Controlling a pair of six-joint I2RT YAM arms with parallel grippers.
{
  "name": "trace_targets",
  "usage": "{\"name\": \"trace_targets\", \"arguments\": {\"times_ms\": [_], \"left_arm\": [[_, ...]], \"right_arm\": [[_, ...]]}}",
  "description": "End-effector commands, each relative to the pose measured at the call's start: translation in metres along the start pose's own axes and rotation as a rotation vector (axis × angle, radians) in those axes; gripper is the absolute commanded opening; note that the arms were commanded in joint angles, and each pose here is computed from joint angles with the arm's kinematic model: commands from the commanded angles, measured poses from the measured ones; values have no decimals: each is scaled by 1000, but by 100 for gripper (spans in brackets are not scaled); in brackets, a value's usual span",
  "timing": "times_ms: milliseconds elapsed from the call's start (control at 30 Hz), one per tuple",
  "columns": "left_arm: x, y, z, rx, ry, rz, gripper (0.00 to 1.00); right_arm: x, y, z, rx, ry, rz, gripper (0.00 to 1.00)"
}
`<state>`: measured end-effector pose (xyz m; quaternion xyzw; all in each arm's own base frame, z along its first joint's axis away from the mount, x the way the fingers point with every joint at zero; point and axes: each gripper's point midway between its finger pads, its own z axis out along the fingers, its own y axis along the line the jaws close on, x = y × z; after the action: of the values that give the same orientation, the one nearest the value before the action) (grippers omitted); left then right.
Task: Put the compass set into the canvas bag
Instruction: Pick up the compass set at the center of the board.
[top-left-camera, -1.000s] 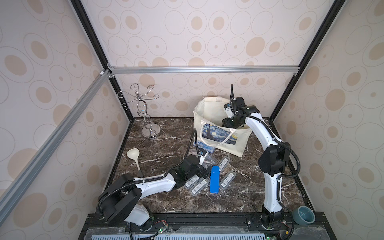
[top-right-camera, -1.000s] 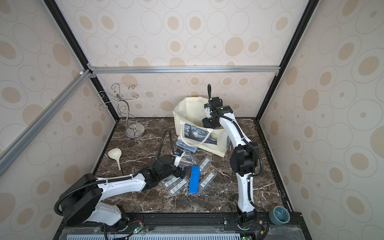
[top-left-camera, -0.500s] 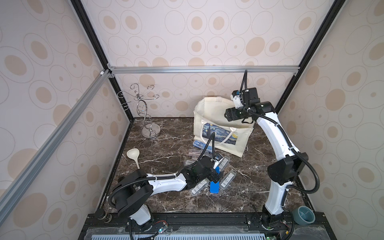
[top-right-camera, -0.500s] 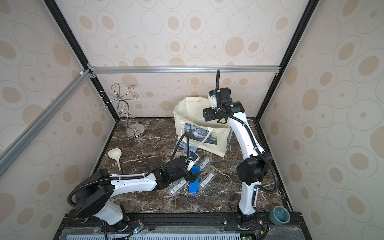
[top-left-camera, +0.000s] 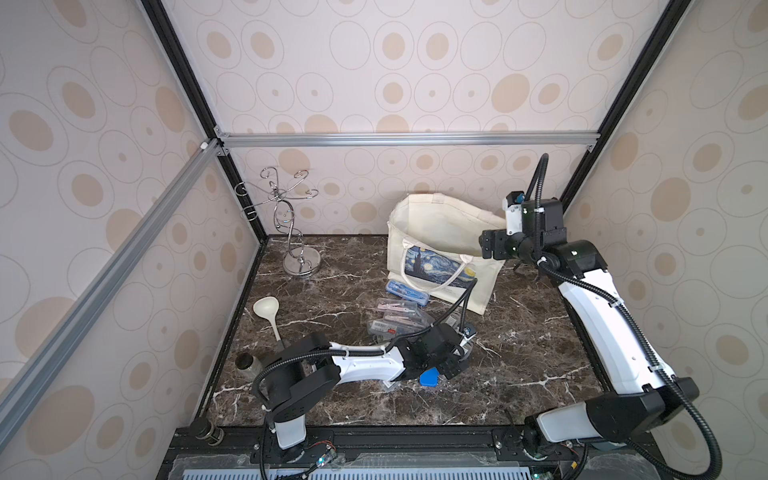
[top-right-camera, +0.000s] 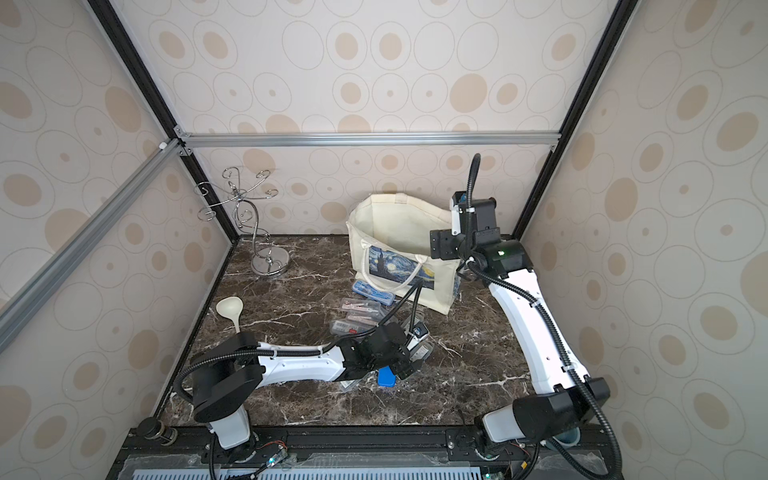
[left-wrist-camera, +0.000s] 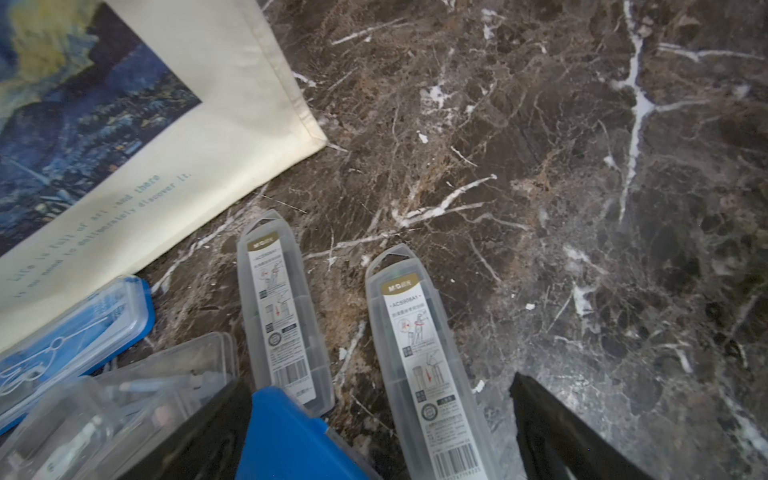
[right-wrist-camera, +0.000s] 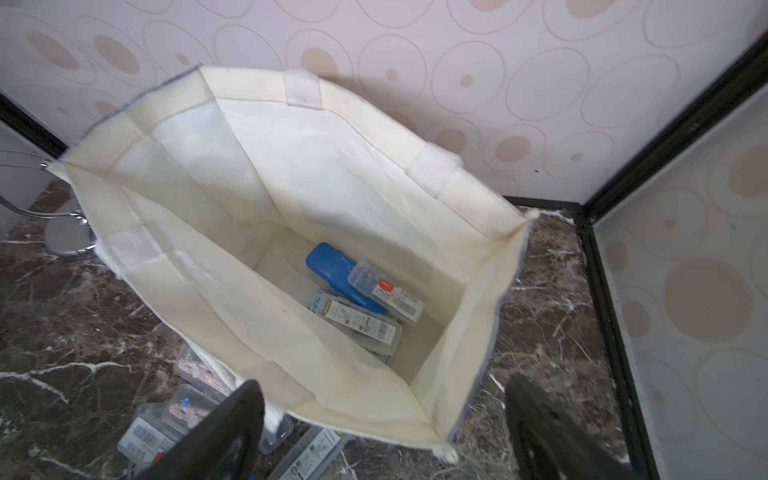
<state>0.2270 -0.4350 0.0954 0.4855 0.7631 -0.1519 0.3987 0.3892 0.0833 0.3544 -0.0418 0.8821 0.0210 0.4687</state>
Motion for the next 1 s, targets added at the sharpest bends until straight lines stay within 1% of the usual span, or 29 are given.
{"name": "trace_targets", "arguments": {"times_ms": [0, 167, 300, 433, 533, 633, 833, 900, 933, 967], "left_arm": [[6, -13, 7, 42, 84, 66, 94], [19, -25, 20, 98, 200, 84, 89], [36, -27, 28, 99, 289, 112, 85], [55, -29, 36, 109, 392, 133, 77], [64, -34, 41, 134, 444, 139, 73], [71, -35, 44, 135, 474, 143, 69], [75, -36, 48, 141, 509, 139, 51], [74, -36, 48, 137, 506, 138, 48], [74, -36, 49, 135, 503, 138, 43], [72, -35, 49, 130, 494, 139, 41]], "right_arm": [[6, -31, -18, 130, -38, 63, 93], [32, -54, -36, 234, -29, 102, 93], [42, -55, -44, 230, -42, 120, 93], [47, -56, -51, 226, -55, 131, 93], [48, -55, -56, 213, -76, 138, 93], [48, -56, -61, 209, -95, 141, 93], [44, -57, -71, 204, -130, 146, 93], [44, -57, -72, 199, -136, 148, 93], [44, -57, -73, 197, -140, 150, 93], [44, -56, -72, 193, -141, 149, 93]]}}
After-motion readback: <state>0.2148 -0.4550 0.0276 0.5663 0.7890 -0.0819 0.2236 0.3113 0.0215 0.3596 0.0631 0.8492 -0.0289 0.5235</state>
